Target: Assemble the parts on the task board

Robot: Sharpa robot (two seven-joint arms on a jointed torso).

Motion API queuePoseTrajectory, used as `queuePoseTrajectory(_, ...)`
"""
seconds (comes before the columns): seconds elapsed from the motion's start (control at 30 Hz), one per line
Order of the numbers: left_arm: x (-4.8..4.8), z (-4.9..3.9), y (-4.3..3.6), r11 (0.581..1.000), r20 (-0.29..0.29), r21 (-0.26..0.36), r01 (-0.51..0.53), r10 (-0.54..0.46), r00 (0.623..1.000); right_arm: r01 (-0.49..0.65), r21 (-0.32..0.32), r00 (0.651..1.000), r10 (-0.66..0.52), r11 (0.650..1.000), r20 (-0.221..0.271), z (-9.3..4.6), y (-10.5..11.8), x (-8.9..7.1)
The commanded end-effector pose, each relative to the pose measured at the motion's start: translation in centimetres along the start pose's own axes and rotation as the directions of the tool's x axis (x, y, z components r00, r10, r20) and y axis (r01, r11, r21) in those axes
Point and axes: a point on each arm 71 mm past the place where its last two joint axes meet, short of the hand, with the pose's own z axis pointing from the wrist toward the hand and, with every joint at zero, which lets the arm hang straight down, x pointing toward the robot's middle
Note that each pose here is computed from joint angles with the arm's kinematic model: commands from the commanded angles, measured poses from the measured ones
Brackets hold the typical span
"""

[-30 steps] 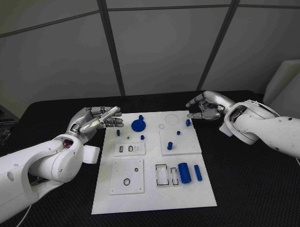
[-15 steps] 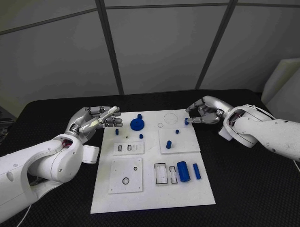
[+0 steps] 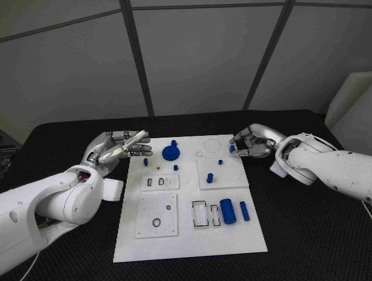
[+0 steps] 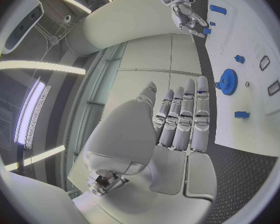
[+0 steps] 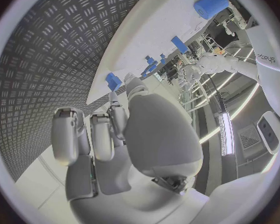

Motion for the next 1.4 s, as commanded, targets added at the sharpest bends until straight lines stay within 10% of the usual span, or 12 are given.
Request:
queuePoseTrajectory(0.03,0.16,0.05,-0.09,1.000,-0.014,0.008,0.001,-0.001,1.000,-0.005,0.004,1.000,0.005,1.000,-0.002,0.11,-0.04,0.01)
queuePoseTrajectory(1.4,0.19,0.05,0.01,1.000,-0.014,0.006,0.002,-0.002,1.000,0.013,0.032,1.000,-0.012,0.999,-0.014,0.74,-0.16,0.43)
